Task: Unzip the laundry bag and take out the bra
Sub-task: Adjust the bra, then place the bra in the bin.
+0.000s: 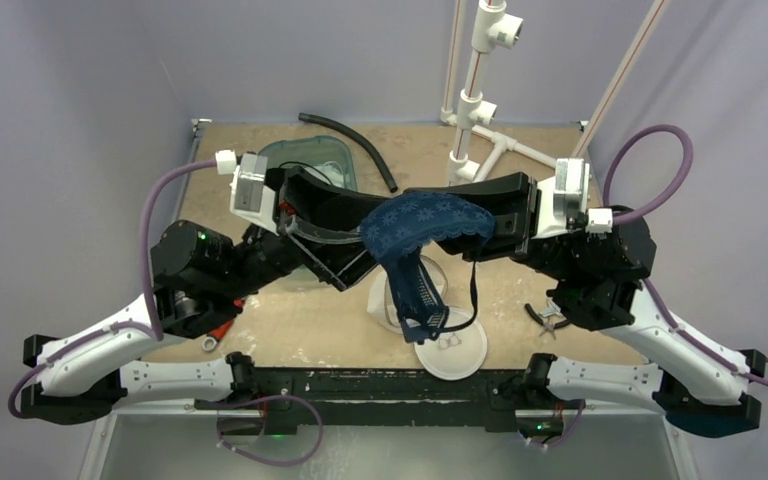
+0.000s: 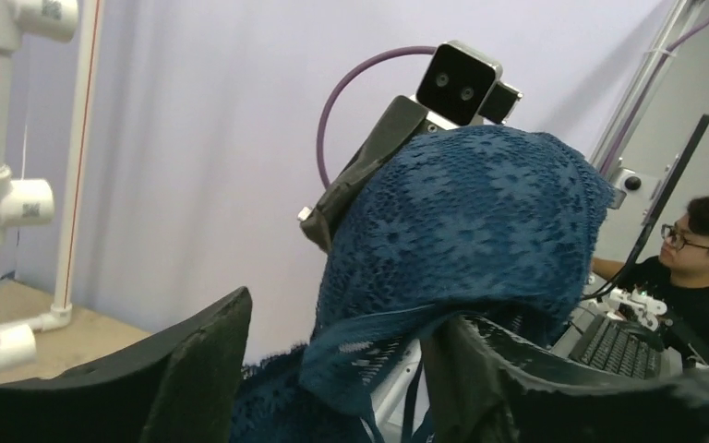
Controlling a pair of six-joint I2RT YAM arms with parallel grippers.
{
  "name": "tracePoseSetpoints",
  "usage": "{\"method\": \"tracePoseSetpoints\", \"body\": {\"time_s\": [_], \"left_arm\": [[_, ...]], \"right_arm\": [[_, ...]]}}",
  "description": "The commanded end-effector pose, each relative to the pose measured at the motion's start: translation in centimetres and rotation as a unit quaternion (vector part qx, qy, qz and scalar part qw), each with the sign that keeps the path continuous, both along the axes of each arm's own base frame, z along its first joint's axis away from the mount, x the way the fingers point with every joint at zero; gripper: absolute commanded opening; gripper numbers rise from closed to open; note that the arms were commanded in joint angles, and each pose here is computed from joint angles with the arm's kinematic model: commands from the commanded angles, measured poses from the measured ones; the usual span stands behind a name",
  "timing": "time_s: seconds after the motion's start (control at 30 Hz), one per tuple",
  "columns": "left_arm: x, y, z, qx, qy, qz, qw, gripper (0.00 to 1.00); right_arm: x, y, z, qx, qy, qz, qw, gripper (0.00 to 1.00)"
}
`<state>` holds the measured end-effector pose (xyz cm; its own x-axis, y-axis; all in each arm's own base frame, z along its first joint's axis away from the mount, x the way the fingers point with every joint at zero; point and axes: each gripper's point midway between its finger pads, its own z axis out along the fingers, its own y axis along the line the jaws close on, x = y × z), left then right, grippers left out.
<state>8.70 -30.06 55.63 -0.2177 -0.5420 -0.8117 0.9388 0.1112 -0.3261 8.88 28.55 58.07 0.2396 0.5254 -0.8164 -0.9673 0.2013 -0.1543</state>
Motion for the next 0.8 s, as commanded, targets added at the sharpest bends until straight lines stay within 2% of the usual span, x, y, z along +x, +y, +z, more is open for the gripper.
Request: {"method": "tracePoseSetpoints", "body": {"time_s": [0.0, 0.07, 0.17, 0.27, 0.37, 0.53, 0.6, 0.63, 0.7, 0.77], "left_arm": [[0.5, 2.6, -0.3, -0.005, 0.015, 0.035, 0.999, 0.73], [0.9, 3.8, -1.2, 0.001, 0.027, 0.057, 0.998, 0.81], [1.6, 6.1, -2.6, 0.005, 0.049, 0.093, 0.994, 0.87], [2.3, 8.9, -4.5, 0.010, 0.075, 0.134, 0.988, 0.89], [3.7, 11.4, -6.8, 0.009, 0.108, 0.188, 0.976, 0.90], [4.9, 13.8, -9.5, 0.003, 0.127, 0.245, 0.961, 0.90], [5.2, 13.9, -10.2, 0.015, 0.125, 0.256, 0.958, 0.89], [5.5, 13.7, -10.6, 0.026, 0.124, 0.262, 0.957, 0.89], [6.0, 13.2, -11.5, 0.052, 0.126, 0.273, 0.952, 0.89], [6.3, 12.3, -12.4, 0.082, 0.125, 0.276, 0.949, 0.88]], "right_arm": [[0.2, -1.9, 1.6, 0.008, -0.001, -0.034, 0.999, 0.23], [0.7, -2.1, 1.6, -0.003, -0.008, -0.055, 0.998, 0.16], [1.6, -2.2, 1.5, -0.020, -0.003, -0.079, 0.997, 0.02], [3.4, -1.9, 1.3, -0.044, 0.018, -0.119, 0.992, 0.00], [6.9, -2.0, 0.8, -0.066, 0.061, -0.200, 0.976, 0.00], [13.6, -3.4, -2.4, -0.114, 0.146, -0.387, 0.903, 0.00], [14.7, -3.4, -3.6, -0.131, 0.161, -0.443, 0.872, 0.00], [15.2, -3.6, -4.5, -0.143, 0.172, -0.484, 0.846, 0.00], [15.0, -2.3, -6.0, -0.176, 0.162, -0.530, 0.814, 0.00], [14.6, -0.8, -6.7, -0.184, 0.156, -0.542, 0.805, 0.00]]}}
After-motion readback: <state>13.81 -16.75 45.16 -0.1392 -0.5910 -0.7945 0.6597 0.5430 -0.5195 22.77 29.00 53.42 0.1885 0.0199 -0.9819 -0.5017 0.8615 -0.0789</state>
